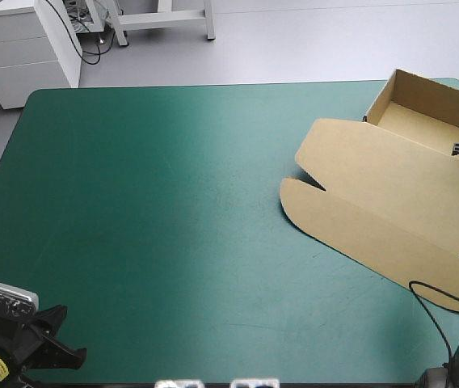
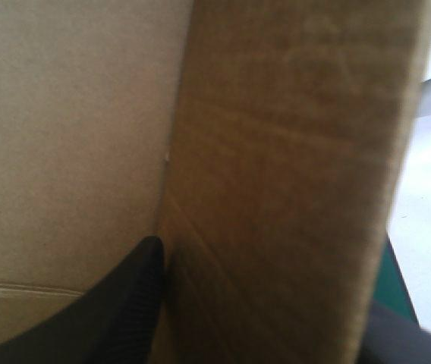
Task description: Fold the box
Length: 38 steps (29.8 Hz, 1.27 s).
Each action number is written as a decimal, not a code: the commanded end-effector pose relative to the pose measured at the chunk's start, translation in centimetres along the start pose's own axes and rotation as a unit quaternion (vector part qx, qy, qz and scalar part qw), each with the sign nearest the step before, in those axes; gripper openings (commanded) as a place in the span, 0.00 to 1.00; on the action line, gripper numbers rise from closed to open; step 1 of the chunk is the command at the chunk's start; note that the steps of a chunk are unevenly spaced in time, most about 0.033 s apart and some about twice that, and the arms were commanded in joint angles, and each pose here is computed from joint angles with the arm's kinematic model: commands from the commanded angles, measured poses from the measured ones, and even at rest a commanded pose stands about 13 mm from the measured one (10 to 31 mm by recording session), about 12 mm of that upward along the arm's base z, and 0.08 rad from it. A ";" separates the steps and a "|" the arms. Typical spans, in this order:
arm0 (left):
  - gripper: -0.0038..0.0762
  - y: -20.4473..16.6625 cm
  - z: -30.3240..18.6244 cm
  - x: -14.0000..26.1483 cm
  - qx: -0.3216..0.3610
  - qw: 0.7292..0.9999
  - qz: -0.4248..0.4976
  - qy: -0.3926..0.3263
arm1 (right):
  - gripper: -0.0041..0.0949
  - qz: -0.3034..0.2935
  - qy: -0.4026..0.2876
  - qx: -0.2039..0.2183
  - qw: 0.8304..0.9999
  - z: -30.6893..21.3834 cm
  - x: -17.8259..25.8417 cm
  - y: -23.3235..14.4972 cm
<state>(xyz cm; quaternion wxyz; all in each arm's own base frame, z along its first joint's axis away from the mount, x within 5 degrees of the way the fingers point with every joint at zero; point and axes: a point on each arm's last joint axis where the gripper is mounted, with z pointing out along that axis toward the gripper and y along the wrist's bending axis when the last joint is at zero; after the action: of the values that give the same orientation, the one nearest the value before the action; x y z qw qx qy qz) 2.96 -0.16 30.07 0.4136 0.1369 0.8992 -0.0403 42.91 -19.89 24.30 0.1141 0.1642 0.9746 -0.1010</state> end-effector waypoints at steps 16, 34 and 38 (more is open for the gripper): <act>0.04 -0.2 0.2 -1.1 0.010 0.999 -0.003 -0.053 | 0.64 0.005 -0.292 -0.116 0.949 -27.8 8.4 -0.6; 0.04 -0.3 0.1 -2.1 0.017 0.994 -0.005 -0.107 | 0.02 -0.118 -0.405 -0.248 0.872 -26.7 29.7 4.9; 0.04 -0.3 0.1 -2.2 0.016 0.993 -0.003 -0.114 | 0.02 -0.146 -0.441 -0.256 0.848 -25.3 33.4 5.9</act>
<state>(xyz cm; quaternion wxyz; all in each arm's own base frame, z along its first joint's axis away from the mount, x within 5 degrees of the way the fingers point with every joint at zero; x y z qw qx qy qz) 3.93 -0.73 30.39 0.4718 0.1377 0.8688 -0.0598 10.66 0.56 38.75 0.4946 -0.0641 0.8630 0.0806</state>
